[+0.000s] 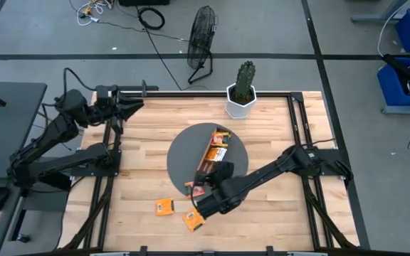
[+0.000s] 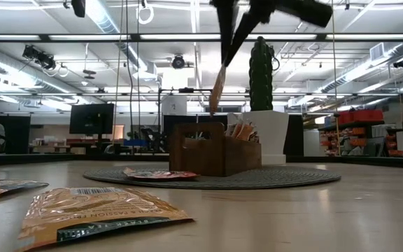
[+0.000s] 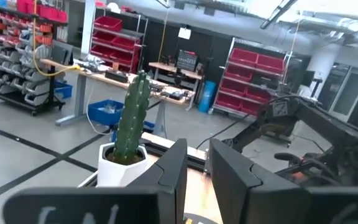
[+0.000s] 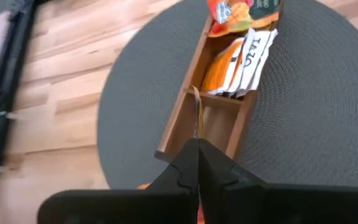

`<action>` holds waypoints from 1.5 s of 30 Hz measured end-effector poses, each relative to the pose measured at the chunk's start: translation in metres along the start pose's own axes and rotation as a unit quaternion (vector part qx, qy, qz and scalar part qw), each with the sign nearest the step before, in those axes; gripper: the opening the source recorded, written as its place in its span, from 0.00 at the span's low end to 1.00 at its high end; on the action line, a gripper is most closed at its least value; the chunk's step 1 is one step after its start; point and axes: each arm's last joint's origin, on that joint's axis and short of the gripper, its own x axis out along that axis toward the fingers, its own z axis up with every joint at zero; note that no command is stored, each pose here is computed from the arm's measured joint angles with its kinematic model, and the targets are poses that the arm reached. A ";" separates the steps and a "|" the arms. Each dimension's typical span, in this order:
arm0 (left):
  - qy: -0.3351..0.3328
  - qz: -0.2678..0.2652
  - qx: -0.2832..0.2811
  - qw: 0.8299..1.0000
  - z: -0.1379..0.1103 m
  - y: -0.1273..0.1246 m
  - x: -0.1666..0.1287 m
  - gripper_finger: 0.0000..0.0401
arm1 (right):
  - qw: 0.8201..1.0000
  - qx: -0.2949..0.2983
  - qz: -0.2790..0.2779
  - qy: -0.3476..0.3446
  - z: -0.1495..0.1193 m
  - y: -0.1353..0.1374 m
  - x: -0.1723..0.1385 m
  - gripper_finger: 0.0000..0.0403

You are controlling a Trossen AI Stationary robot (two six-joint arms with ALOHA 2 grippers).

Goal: Pick & Place Tea
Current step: Put the red tea bag into the bottom section of the wooden organizer

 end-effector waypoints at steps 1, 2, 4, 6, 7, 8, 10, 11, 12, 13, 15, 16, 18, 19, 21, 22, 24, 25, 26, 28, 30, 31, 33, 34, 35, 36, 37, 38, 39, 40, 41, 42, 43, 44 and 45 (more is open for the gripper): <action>0.000 0.000 -0.002 1.000 0.000 0.000 0.000 0.18 | 1.000 0.000 -0.006 0.001 -0.002 0.000 0.004 0.00; 0.000 0.000 -0.011 1.000 0.000 0.000 0.000 0.18 | 1.000 0.000 -0.010 0.001 -0.003 0.001 0.007 0.00; 0.000 0.000 -0.029 1.000 0.000 0.000 0.000 0.18 | 1.000 -0.002 -0.017 0.001 -0.002 0.001 0.009 0.00; 0.000 0.000 -0.039 0.999 0.000 0.000 0.000 0.18 | 1.000 -0.002 -0.023 -0.005 0.002 0.001 0.011 0.00; -0.001 0.000 -0.039 0.999 0.000 0.000 0.000 0.18 | 1.000 -0.003 -0.028 -0.007 0.004 0.001 0.013 0.00; 0.000 0.000 -0.040 0.999 0.000 0.000 0.000 0.18 | 0.999 -0.002 -0.032 -0.010 0.006 0.002 0.015 0.00; 0.001 0.000 -0.040 0.999 0.000 0.000 0.000 0.18 | 0.999 -0.004 -0.043 -0.017 0.011 0.003 0.019 0.00; 0.000 0.000 -0.040 0.999 0.000 0.000 0.000 0.18 | 0.999 -0.003 -0.047 -0.020 0.014 0.003 0.021 0.00; 0.000 0.000 -0.039 0.999 0.000 0.000 0.000 0.18 | 0.999 -0.001 -0.050 -0.021 0.014 0.004 0.025 0.00; 0.000 0.000 -0.037 0.999 0.000 0.000 0.000 0.18 | 0.998 0.000 -0.053 -0.023 0.015 0.005 0.028 0.00; 0.000 0.000 -0.037 0.999 0.000 0.000 0.000 0.18 | 0.998 0.003 -0.059 -0.023 0.016 0.006 0.033 0.00; 0.001 0.000 -0.037 0.999 0.000 0.000 0.000 0.18 | 0.998 0.005 -0.058 -0.022 0.016 0.007 0.035 0.00; 0.001 0.000 -0.037 0.999 0.000 0.000 0.000 0.18 | 0.998 0.005 -0.057 -0.022 0.015 0.009 0.039 0.00; 0.000 0.000 -0.036 0.999 0.000 0.000 0.000 0.18 | 0.998 0.003 -0.061 -0.021 0.014 0.009 0.041 0.00; -0.002 -0.001 -0.036 0.999 0.000 0.000 0.000 0.18 | 0.997 -0.001 -0.070 -0.022 0.009 0.008 0.046 0.00; -0.003 -0.001 -0.035 0.999 0.001 0.000 0.000 0.18 | 0.997 0.001 -0.074 -0.020 0.008 0.007 0.048 0.00; -0.006 -0.002 -0.034 0.999 0.001 0.000 0.000 0.18 | 0.997 -0.005 -0.079 -0.016 0.005 0.007 0.051 0.00; -0.008 -0.003 -0.034 0.999 0.002 0.000 0.000 0.18 | 0.997 -0.005 -0.079 -0.016 0.003 0.007 0.052 0.00; -0.011 -0.004 -0.033 0.999 0.002 -0.001 0.000 0.18 | 0.997 -0.004 -0.081 -0.015 0.002 0.007 0.053 0.00; -0.015 -0.005 -0.031 0.999 0.003 -0.001 0.000 0.18 | 0.997 -0.004 -0.082 -0.014 0.002 0.007 0.054 0.00; -0.018 -0.006 -0.030 0.999 0.004 -0.001 0.000 0.18 | 0.996 -0.005 -0.083 -0.017 0.001 0.007 0.057 0.00; -0.019 -0.006 -0.030 0.999 0.004 -0.001 0.000 0.18 | 0.996 -0.007 -0.087 -0.014 0.000 0.007 0.060 0.00; -0.019 -0.006 -0.030 0.999 0.004 -0.001 0.000 0.18 | 0.995 -0.013 -0.101 -0.003 -0.003 0.007 0.065 0.00; -0.019 -0.006 -0.030 0.999 0.004 -0.001 0.000 0.18 | 0.994 -0.015 -0.105 0.002 -0.004 0.007 0.067 0.00; -0.019 -0.006 -0.030 0.999 0.004 -0.001 0.000 0.18 | 0.994 -0.016 -0.109 0.008 -0.006 0.007 0.069 0.00; -0.019 -0.006 -0.030 0.999 0.004 -0.001 0.000 0.18 | 0.994 -0.016 -0.109 0.012 -0.008 0.007 0.070 0.00; -0.019 -0.006 -0.030 0.999 0.004 -0.001 0.000 0.18 | 0.994 -0.016 -0.106 0.013 -0.010 0.007 0.071 0.00; -0.019 -0.006 -0.030 0.999 0.004 -0.001 0.000 0.18 | 0.994 -0.015 -0.107 0.013 -0.011 0.007 0.072 0.00; -0.019 -0.006 -0.030 0.999 0.004 -0.001 0.000 0.18 | 0.994 -0.015 -0.109 0.015 -0.012 0.006 0.072 0.00; -0.019 -0.006 -0.030 0.999 0.004 -0.001 0.000 0.18 | 0.994 -0.014 -0.110 0.017 -0.013 0.006 0.073 0.00; -0.018 -0.006 -0.030 0.999 0.004 -0.001 0.000 0.18 | 0.994 -0.014 -0.111 0.019 -0.013 0.006 0.072 0.00; -0.018 -0.006 -0.030 0.999 0.004 -0.001 0.000 0.18 | 0.994 -0.013 -0.110 0.019 -0.013 0.007 0.072 0.00; -0.018 -0.006 -0.030 0.999 0.004 -0.001 0.000 0.18 | 0.994 -0.014 -0.109 0.018 -0.013 0.006 0.072 0.00; -0.018 -0.006 -0.030 0.999 0.004 -0.001 0.000 0.18 | 0.994 -0.016 -0.107 0.018 -0.013 0.007 0.072 0.00; -0.018 -0.006 -0.030 0.999 0.004 -0.001 0.000 0.18 | 0.994 -0.018 -0.106 0.018 -0.013 0.007 0.072 0.01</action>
